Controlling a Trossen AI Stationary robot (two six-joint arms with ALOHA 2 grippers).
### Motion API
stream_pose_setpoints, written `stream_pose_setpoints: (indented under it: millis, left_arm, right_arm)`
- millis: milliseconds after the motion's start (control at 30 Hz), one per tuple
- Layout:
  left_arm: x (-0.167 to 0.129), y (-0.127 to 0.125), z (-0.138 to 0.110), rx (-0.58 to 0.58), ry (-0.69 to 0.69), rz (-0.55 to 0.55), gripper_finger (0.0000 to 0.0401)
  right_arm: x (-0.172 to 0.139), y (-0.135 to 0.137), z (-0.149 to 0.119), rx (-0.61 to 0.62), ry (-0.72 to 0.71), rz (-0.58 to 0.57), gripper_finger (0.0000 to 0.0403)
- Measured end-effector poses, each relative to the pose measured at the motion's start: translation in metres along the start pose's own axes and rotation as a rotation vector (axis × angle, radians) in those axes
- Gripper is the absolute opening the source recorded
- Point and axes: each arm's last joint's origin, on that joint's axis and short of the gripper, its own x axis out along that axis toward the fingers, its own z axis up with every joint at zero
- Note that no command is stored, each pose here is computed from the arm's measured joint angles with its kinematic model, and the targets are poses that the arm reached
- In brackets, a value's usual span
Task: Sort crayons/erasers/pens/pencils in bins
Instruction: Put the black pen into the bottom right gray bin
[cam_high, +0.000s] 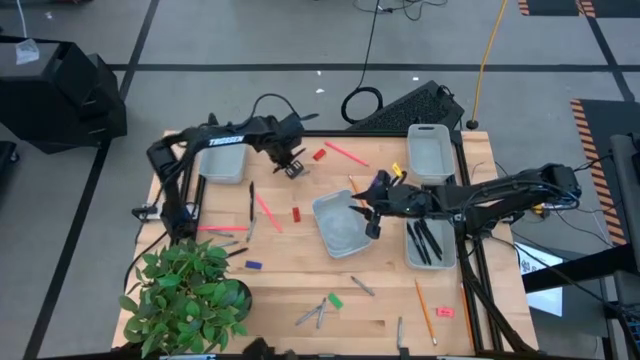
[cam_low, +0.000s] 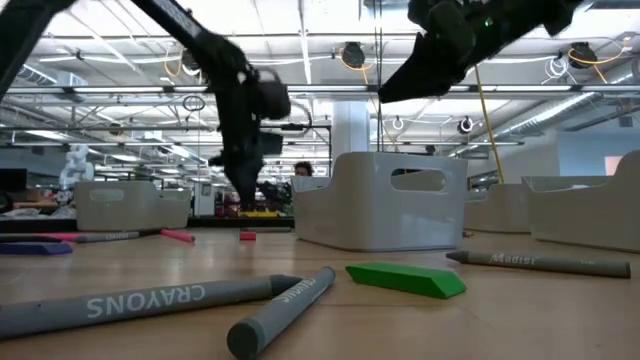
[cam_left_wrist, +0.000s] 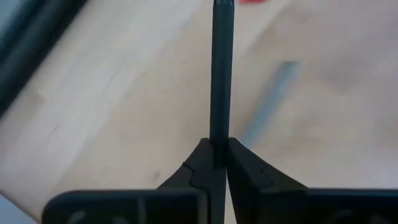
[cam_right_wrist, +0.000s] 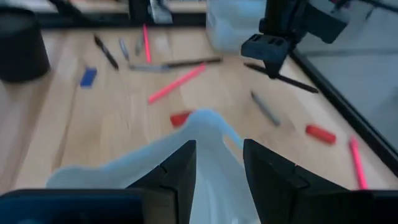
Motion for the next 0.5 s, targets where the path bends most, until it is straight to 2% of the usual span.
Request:
stream_pose_setpoints:
  millis: [167, 333, 433, 500]
  left_arm:
    - [-0.061, -0.049, -0.004, 0.155, -0.247, -0.048, 0.0023]
    - [-0.105, -0.113, -0.018, 0.404, -0.518, -0.079, 0.0028]
    - [-0.119, -0.15, -0.032, 0.603, -0.638, -0.047, 0.0025]
    - [-0.124, -0.169, -0.042, 0.719, -0.687, 0.022, 0.0026]
  right_arm:
    - [0.002, -0.002, -0.016, 0.044, -0.206, 0.006, 0.0136]
    - [0.007, -0.001, -0.014, 0.077, -0.339, 0.008, 0.0171]
    - [0.009, 0.0, -0.011, 0.098, -0.393, 0.017, 0.019]
    - [0.009, 0.001, -0.01, 0.134, -0.395, 0.05, 0.0196]
